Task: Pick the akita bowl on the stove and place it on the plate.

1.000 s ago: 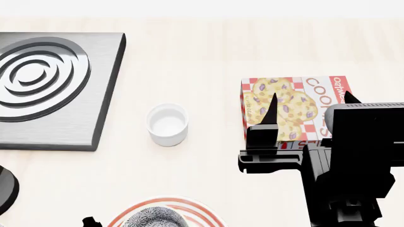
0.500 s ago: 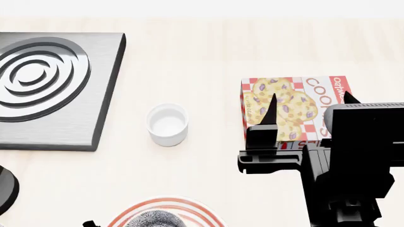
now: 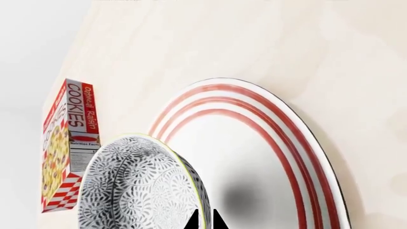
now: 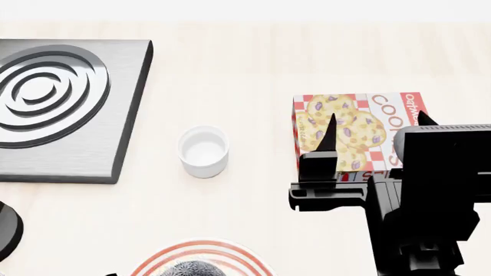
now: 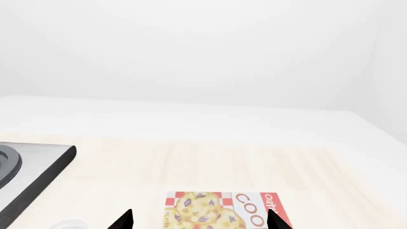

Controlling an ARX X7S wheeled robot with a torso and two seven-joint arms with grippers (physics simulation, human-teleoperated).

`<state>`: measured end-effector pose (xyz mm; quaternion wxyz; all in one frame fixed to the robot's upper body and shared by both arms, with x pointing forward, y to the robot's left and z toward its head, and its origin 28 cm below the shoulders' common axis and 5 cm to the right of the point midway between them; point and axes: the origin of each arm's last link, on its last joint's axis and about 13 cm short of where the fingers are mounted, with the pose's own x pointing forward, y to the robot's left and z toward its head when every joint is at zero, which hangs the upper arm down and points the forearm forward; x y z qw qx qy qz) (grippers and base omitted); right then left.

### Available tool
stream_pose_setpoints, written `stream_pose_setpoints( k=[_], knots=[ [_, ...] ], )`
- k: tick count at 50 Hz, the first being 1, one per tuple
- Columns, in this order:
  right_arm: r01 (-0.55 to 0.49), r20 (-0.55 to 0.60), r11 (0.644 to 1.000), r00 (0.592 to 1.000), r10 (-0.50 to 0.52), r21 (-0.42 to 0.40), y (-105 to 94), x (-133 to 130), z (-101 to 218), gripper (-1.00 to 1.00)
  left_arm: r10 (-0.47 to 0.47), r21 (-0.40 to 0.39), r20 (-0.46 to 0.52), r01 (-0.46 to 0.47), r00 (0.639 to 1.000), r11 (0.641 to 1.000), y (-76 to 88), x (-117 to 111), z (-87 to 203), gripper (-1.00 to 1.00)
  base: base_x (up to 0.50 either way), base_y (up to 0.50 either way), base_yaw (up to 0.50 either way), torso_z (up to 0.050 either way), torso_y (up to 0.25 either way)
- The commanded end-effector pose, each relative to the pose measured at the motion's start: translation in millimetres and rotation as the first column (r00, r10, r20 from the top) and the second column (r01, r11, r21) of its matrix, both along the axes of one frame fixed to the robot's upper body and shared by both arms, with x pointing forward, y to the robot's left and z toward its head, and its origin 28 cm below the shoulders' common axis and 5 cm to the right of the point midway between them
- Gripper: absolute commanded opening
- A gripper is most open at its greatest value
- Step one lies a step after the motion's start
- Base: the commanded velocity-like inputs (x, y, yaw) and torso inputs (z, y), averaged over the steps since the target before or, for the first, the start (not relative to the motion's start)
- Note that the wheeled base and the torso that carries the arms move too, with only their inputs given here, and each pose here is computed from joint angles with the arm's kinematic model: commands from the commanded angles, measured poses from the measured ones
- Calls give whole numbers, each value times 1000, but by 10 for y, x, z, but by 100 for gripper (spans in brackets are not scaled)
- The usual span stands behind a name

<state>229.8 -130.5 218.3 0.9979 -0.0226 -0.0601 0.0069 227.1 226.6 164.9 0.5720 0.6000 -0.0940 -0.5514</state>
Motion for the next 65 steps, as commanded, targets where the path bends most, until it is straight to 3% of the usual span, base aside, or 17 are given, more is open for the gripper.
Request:
stream_pose_setpoints(
  k=[1,26,27,58,65],
  knots=[
    [4,12,1000,1000,-5,19,-9,15,16,100,-16,-20,28,17,999,1000,-57,16,51,-100,0,0,0,0,0],
    [5,12,1000,1000,-5,19,-9,15,15,100,-13,7,44,13,999,1000,-34,-3,-10,-100,0,0,0,0,0],
    [5,12,1000,1000,-5,19,-9,15,15,100,-20,8,54,19,998,1000,-34,1,-16,100,0,0,0,0,0],
    [5,10,1000,1000,-5,17,-11,18,1,100,-23,-67,89,29,996,997,-69,-39,159,100,0,0,0,0,0],
    [4,9,1000,1000,-4,16,-4,17,12,100,-19,-174,117,39,993,984,-113,-37,325,100,0,0,0,0,0]
  ],
)
